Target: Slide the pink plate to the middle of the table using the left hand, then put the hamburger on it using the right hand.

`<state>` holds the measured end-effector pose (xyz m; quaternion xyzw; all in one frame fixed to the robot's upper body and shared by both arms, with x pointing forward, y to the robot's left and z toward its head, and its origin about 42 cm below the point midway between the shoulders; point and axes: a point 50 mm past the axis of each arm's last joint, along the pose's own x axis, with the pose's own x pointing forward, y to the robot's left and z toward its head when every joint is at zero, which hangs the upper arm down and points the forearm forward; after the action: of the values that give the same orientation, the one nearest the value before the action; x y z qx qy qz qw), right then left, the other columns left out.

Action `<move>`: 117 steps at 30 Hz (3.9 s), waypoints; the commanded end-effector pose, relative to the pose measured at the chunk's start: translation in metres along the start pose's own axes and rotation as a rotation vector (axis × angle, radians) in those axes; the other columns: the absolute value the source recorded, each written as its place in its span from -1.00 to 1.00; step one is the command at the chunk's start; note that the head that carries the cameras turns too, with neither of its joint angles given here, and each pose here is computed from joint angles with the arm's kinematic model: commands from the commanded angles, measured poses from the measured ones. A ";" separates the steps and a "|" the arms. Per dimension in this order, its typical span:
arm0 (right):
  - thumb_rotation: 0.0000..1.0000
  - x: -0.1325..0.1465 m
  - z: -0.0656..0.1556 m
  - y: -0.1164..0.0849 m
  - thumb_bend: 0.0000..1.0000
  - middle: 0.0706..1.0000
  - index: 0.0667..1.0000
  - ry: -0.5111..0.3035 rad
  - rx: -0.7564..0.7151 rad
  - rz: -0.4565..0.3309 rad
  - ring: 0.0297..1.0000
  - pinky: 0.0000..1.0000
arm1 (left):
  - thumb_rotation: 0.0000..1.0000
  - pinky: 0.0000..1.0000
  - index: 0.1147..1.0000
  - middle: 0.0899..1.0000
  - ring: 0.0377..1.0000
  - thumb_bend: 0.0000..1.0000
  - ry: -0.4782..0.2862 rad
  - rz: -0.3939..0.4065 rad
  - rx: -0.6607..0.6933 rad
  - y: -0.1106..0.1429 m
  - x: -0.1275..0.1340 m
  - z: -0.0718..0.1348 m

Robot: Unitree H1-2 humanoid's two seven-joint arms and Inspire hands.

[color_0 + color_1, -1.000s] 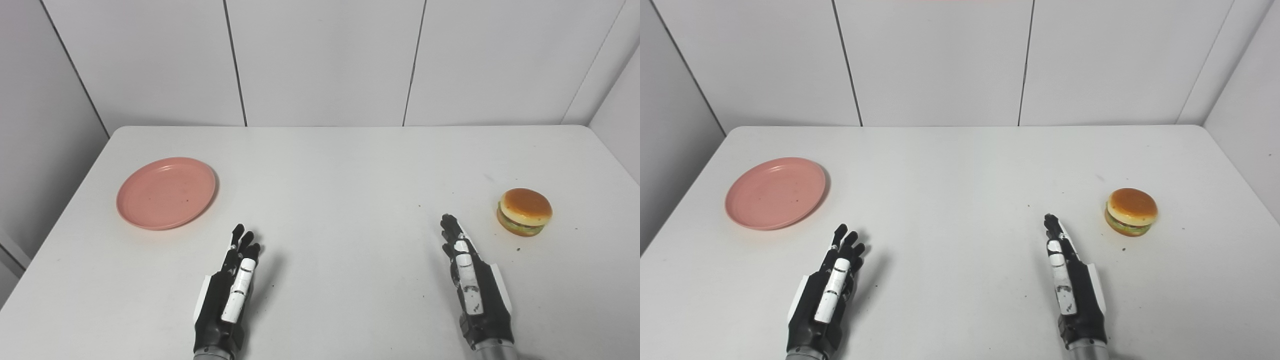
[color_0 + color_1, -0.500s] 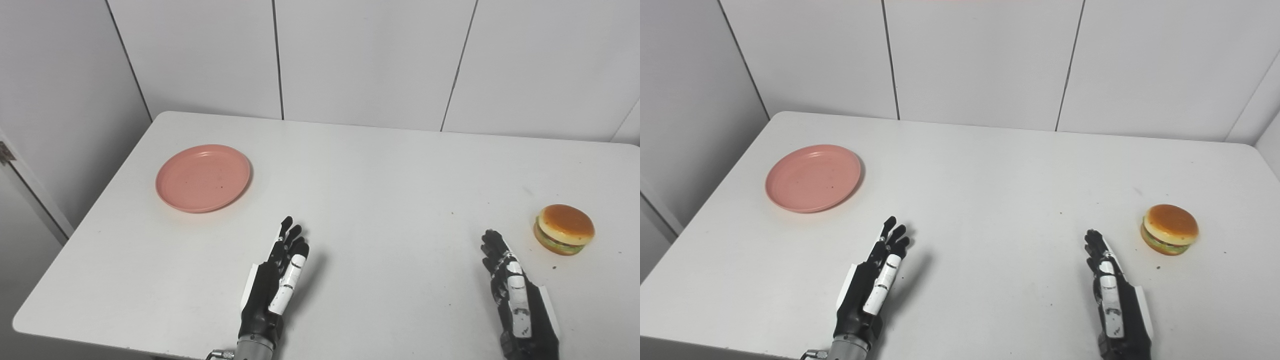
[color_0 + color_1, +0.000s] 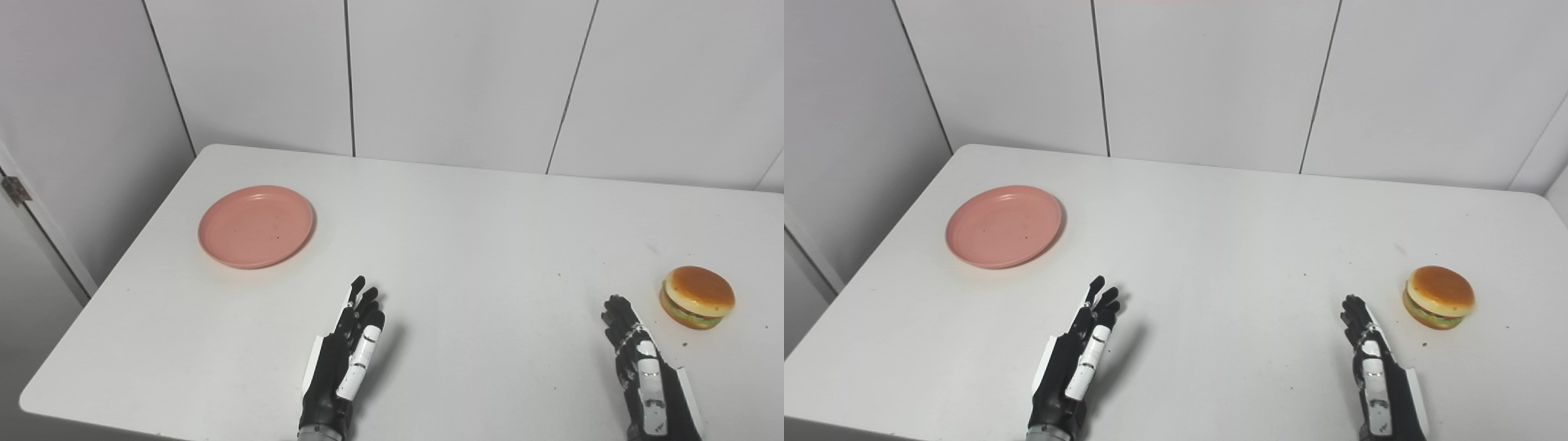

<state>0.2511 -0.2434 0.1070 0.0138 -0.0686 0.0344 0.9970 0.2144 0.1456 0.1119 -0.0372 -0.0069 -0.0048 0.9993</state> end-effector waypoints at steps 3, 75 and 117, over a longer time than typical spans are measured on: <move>1.00 -0.010 -0.015 -0.010 0.51 0.85 0.79 0.042 -0.018 -0.020 0.89 1.00 | 0.61 0.87 0.86 0.84 0.85 0.16 0.063 -0.005 0.017 0.002 -0.020 -0.020; 1.00 -0.006 -0.028 -0.002 0.54 0.78 0.72 0.093 -0.020 -0.039 0.77 1.00 | 0.75 0.73 0.84 0.85 0.71 0.95 -0.525 0.194 0.130 0.218 0.186 0.154; 1.00 -0.008 -0.027 -0.004 0.54 0.67 0.68 0.111 -0.024 -0.033 0.71 0.96 | 0.71 0.94 0.81 0.78 0.87 0.99 -0.246 0.305 -0.051 0.310 0.226 0.081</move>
<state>0.2548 -0.2440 0.0995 -0.0021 -0.0784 0.0216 0.9967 0.4267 0.4461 0.1313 -0.0807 -0.0583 0.1597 0.9821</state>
